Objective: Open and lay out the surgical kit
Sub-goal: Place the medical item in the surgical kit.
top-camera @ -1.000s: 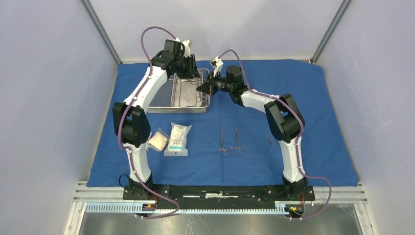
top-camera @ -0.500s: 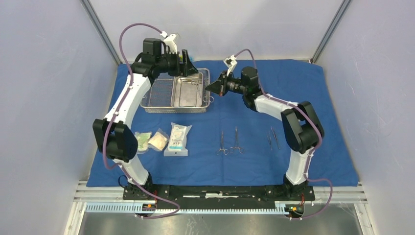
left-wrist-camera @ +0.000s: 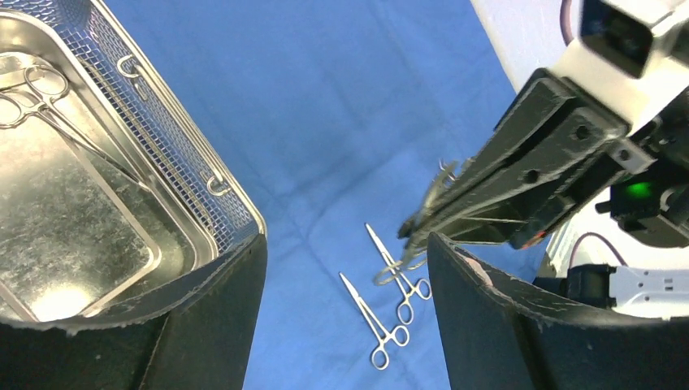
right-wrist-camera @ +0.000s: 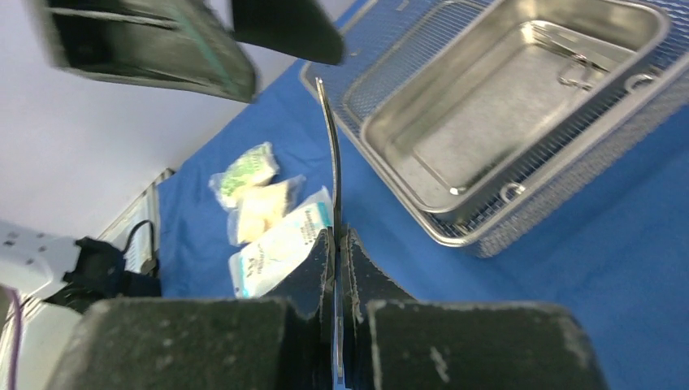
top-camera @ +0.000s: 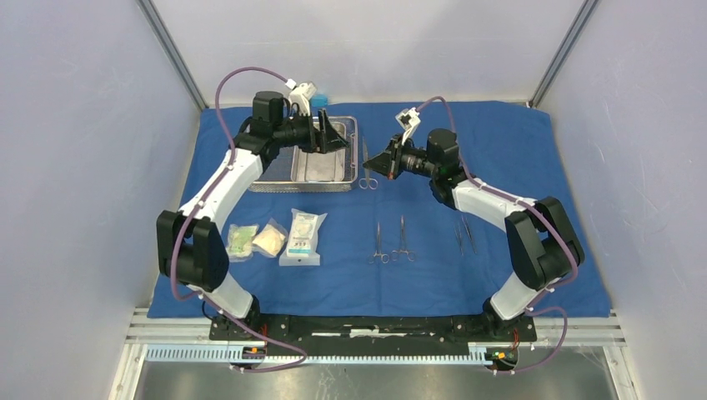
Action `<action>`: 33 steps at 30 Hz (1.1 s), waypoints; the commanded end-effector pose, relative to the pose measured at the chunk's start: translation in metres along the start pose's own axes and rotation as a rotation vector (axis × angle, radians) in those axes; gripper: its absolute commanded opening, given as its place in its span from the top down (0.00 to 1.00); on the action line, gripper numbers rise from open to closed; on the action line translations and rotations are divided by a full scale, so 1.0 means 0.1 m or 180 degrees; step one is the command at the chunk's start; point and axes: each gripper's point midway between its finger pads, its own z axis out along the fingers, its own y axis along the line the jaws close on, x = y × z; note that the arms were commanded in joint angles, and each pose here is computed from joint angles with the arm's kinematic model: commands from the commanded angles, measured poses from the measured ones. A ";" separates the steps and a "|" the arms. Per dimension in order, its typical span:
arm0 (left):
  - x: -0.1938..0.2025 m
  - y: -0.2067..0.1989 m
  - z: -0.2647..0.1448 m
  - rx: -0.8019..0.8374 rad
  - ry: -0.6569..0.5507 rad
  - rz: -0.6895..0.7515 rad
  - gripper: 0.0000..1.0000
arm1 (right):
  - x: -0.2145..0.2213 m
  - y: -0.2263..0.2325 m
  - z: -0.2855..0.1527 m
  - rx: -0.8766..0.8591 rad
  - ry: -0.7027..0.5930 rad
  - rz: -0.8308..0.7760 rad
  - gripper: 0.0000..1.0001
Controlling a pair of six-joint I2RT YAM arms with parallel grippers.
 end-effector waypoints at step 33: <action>0.37 -0.23 0.85 -0.0966 0.0179 -0.0410 0.40 | 0.11 -0.36 -0.09 0.0837 0.0078 0.0100 1.00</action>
